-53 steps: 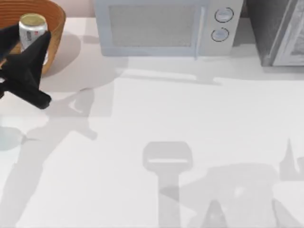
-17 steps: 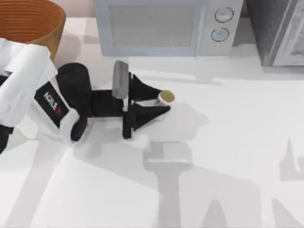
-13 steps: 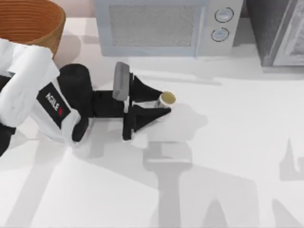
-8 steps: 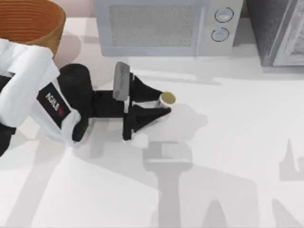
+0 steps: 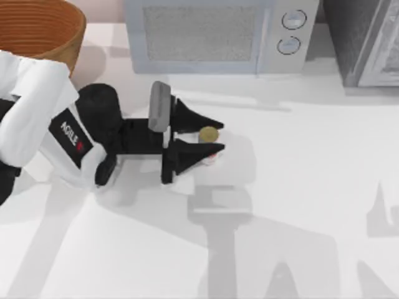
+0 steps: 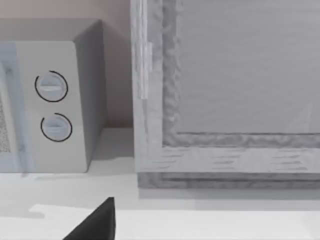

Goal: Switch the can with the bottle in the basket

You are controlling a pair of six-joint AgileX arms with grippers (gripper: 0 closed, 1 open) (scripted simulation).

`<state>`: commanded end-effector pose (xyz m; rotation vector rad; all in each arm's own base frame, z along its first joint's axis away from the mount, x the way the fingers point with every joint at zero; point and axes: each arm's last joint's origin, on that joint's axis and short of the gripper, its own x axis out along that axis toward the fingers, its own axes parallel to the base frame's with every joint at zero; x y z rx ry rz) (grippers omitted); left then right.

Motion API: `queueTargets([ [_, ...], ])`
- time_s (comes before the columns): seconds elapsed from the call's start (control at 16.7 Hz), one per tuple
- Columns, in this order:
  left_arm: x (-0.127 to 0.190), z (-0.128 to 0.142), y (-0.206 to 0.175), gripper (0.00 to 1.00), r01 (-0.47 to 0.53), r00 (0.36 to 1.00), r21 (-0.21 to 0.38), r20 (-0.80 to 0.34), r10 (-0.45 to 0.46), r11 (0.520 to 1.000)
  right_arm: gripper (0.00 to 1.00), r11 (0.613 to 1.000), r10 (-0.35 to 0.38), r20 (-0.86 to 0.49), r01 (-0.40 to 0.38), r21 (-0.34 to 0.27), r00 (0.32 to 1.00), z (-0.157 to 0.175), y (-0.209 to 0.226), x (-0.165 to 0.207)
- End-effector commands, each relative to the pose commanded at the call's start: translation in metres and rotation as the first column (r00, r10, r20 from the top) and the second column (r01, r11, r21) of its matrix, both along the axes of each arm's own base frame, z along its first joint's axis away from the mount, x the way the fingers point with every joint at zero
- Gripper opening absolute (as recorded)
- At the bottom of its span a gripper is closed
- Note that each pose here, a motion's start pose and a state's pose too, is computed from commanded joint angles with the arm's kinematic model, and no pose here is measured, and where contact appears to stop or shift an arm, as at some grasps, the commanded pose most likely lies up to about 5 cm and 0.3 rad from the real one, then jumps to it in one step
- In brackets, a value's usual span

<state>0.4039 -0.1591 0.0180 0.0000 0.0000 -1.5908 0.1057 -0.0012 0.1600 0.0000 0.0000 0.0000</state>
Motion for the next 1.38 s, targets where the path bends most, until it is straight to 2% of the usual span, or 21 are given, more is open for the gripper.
queueTargets([
  [0.24, 0.0, 0.0, 0.0, 0.98, 0.0, 1.0, 0.0, 0.0, 0.0, 1.0, 1.0, 1.0, 0.0, 0.0, 0.0, 0.0, 1.0, 0.0, 0.0, 0.0],
  [0.9, 0.001, 0.002, 0.005, 1.0, -0.018, 1.0, 0.002, -0.004, 0.018, 1.0, 1.0, 1.0, 0.0, 0.0, 0.0, 0.0, 1.0, 0.0, 0.0, 0.0],
  [1.08, 0.003, 0.02, 0.032, 1.0, -0.138, 0.99, 0.012, -0.025, 0.138, 0.99, 1.0, 1.0, 0.0, 0.0, 0.0, 0.0, 1.0, 0.0, 0.0, 0.0],
  [1.26, -0.008, 0.057, 0.067, 1.0, -0.295, 0.953, 0.032, -0.054, 0.297, 0.955, 1.0, 1.0, 0.0, 0.0, 0.0, 0.0, 1.0, 0.0, 0.0, 0.0],
  [1.38, -0.027, 0.087, 0.086, 1.0, -0.387, 0.917, 0.052, -0.076, 0.39, 0.92, 1.0, 1.0, 0.0, 0.0, 0.0, 0.0, 1.0, 0.0, 0.0, 0.0],
])
